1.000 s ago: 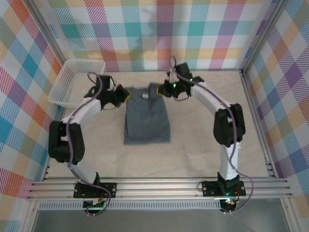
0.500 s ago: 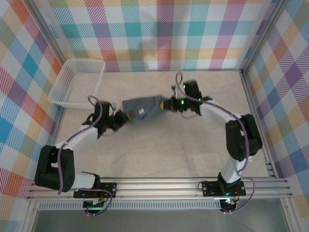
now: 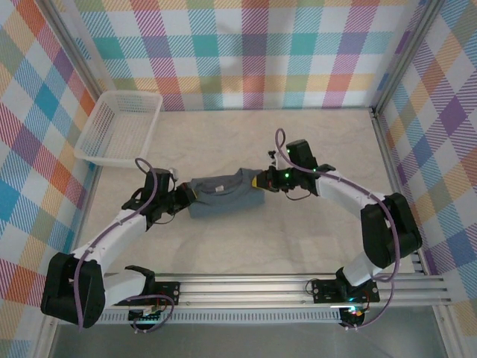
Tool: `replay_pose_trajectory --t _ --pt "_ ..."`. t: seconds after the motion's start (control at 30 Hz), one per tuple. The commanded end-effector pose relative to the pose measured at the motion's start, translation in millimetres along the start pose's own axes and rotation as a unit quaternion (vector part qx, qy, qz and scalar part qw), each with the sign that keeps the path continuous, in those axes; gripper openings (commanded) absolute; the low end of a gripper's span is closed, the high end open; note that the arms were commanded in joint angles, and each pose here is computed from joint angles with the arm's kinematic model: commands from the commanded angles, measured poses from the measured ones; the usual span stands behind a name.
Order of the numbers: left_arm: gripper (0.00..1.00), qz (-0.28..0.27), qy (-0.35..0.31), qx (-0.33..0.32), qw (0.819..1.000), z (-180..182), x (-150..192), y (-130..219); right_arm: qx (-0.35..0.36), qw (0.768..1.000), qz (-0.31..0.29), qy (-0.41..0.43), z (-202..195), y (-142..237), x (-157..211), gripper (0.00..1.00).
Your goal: Fold the inside-out t-shirt
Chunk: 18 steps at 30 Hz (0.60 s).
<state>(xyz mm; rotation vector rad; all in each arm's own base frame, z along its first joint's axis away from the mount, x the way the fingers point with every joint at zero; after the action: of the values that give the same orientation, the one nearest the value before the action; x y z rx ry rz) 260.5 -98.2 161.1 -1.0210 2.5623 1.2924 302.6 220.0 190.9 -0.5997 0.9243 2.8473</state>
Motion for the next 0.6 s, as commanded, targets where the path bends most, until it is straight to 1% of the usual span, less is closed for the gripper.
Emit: replay_pose_trajectory --t 0.0,0.1,0.17,0.2,0.27,0.3,0.33,0.37,0.4,0.43,0.5,0.53,0.57 --pt "0.00 -0.096 -0.032 -0.025 0.995 -10 -34 -6 0.046 0.998 -0.022 0.020 -9 -10 -26 0.00" --pt "0.00 -0.102 -0.044 -0.066 0.992 -6 -49 -31 0.080 0.996 -0.028 0.024 -31 -28 -35 0.00" --pt "0.00 -0.085 -0.043 -0.060 0.994 -5 -52 -54 0.102 0.994 -0.031 0.017 -50 -41 -34 0.00" --pt "0.00 -0.074 -0.040 -0.057 0.995 -4 -52 -66 0.101 0.994 -0.025 0.016 -56 -49 -33 0.00" --pt "0.00 -0.055 -0.026 -0.072 0.996 3 -50 -84 0.107 0.994 -0.008 0.003 -68 -60 -31 0.00" --pt "0.00 -0.049 -0.016 -0.086 0.995 9 -49 -90 0.110 0.994 -0.001 -0.002 -71 -63 -30 0.02" --pt "0.00 -0.048 -0.005 -0.095 0.994 15 -46 -93 0.110 0.994 0.001 -0.001 -71 -63 -30 0.11" --pt "0.01 -0.050 0.002 -0.097 0.994 17 -44 -93 0.110 0.994 0.001 0.000 -70 -62 -31 0.25" --pt "0.09 -0.054 0.008 -0.096 0.994 18 -43 -91 0.116 0.993 0.000 0.002 -67 -59 -32 0.34" --pt "0.21 -0.059 0.009 -0.092 0.994 16 -44 -86 0.126 0.992 -0.002 0.001 -63 -53 -34 0.39" --pt "0.39 -0.071 0.004 -0.095 0.993 9 -49 -71 0.149 0.989 -0.010 0.005 -52 -38 -40 0.43" --pt "0.44 -0.078 -0.003 -0.100 0.992 3 -53 -59 0.164 0.986 -0.020 0.008 -45 -27 -43 0.44" --pt "0.47 -0.087 -0.008 -0.107 0.990 -1 -56 -47 0.179 0.983 -0.031 0.010 -41 -18 -45 0.45"
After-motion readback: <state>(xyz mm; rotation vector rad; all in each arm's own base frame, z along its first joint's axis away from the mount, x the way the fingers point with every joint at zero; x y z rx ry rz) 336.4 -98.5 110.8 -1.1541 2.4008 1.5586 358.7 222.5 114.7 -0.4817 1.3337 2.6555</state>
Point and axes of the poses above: each hand's point on the last joint's axis, 136 mm out from that joint toward the fingers, its own y axis back along the fingers, its own z axis along the line the jaws close on, x = y × z, the point moved 7 cm from there along y, back along the fingers, and after that the axes turned 5 degrees about y, right-handed, at the moved point
